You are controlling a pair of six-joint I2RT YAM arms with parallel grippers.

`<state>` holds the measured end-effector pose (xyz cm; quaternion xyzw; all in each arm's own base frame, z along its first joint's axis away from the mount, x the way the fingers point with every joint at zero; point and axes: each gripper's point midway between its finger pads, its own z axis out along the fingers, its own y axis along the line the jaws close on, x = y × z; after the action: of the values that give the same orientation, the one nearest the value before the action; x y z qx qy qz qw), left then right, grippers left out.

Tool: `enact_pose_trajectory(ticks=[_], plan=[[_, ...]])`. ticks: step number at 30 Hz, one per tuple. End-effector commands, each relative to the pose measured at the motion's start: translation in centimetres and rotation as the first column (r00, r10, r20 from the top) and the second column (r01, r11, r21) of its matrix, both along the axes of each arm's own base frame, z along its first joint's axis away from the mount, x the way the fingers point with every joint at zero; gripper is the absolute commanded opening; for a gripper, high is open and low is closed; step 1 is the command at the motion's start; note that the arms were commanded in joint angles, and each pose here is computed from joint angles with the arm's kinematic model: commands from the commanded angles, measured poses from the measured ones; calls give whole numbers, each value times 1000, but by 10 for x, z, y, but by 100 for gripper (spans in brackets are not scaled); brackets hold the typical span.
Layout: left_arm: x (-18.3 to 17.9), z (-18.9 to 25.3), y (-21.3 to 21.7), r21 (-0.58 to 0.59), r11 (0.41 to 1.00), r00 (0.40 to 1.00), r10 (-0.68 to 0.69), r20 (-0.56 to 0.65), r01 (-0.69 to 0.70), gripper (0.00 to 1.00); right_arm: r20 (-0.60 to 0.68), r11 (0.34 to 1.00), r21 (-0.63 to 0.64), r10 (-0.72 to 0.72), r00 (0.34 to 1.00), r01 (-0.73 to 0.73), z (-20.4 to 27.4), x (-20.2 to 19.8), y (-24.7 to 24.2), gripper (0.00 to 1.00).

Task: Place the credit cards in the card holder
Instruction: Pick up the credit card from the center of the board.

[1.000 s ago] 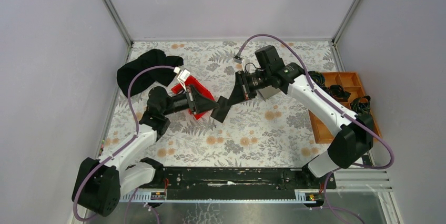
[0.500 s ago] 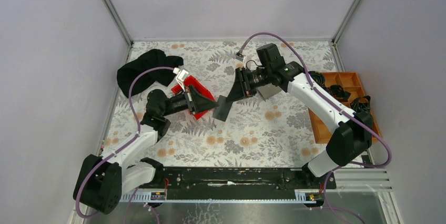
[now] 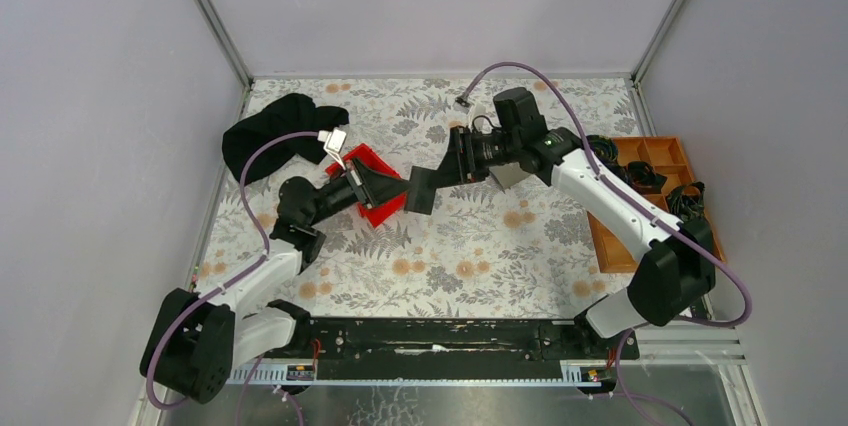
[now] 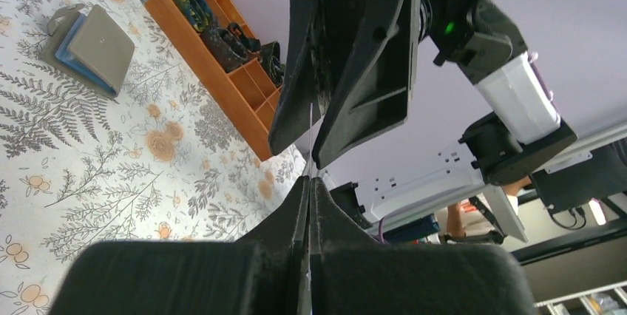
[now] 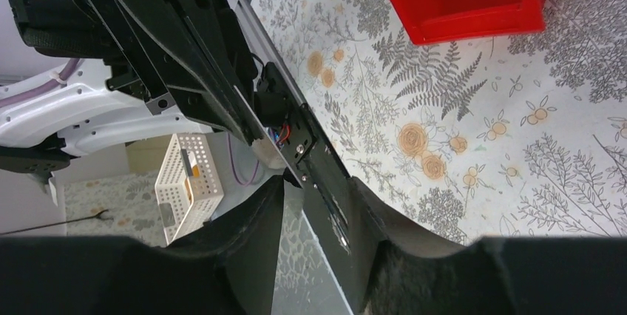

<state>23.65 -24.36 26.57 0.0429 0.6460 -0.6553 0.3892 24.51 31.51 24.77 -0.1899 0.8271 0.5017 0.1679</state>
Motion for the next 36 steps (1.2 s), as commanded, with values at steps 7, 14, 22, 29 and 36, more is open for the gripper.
enact_pose_trajectory(ticks=[7, 14, 22, 29, 36], plan=[[18, 19, 6, -99, 987, 992, 126, 15, -124, 0, 81, 990, 119, -81, 993, 71, 25, 10, 3, 44], [25, 11, 2, -104, 982, 988, 154, -21, -155, 0, 63, 984, 160, -87, 994, 76, 25, 15, 10, 39], [37, 7, 10, -138, 957, 966, 246, -76, -255, 0, 57, 976, 190, -117, 991, 104, 26, 22, 14, 23], [47, -3, 19, -140, 930, 938, 323, -124, -339, 18, 60, 971, 201, -146, 987, 132, 27, 28, 15, 0], [61, -25, 17, -72, 925, 918, 357, -170, -373, 58, 185, 967, 96, -251, 950, 237, 40, 51, -1, 0]])
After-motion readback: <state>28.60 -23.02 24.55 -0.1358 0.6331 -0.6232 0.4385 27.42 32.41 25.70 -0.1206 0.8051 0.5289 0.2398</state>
